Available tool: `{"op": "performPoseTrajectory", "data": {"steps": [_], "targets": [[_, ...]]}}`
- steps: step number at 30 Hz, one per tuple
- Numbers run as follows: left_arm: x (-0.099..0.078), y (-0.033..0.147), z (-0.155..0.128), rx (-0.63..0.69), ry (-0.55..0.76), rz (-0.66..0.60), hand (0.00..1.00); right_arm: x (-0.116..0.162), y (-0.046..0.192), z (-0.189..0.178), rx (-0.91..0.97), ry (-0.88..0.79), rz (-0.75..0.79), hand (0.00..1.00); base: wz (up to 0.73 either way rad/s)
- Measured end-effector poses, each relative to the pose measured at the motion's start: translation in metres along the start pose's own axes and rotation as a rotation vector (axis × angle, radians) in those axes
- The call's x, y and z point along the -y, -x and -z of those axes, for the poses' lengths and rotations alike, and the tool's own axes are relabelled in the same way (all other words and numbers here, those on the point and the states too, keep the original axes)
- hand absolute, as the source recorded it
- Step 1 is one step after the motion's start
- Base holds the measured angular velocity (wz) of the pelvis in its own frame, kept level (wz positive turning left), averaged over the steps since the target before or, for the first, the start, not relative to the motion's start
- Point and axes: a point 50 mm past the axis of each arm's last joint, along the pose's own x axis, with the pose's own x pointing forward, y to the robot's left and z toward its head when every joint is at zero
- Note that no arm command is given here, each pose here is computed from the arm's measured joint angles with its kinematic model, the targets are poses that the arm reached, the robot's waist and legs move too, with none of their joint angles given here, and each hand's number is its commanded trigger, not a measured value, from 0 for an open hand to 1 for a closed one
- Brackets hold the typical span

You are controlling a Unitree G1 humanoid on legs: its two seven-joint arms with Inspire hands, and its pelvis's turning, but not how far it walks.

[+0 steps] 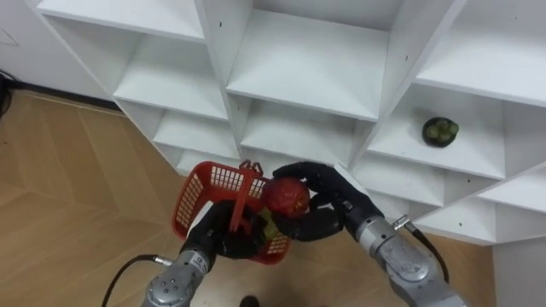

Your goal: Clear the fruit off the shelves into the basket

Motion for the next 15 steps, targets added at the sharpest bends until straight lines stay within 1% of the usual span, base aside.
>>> {"op": "performPoseTrajectory", "data": {"steps": [5,11,15], "targets": [[0.002,0.000,-0.005,0.025,0.019,0.021,1.00,-0.002,0.000,0.001,-0.007,0.005,-0.009,1.00,0.00],[0.005,-0.001,-0.017,0.078,0.008,0.044,1.00,-0.001,0.000,0.002,-0.020,0.011,-0.011,1.00,0.00],[0.006,-0.001,-0.018,0.084,0.006,0.050,1.00,0.000,0.000,0.001,-0.018,0.015,-0.009,1.00,0.00]]}}
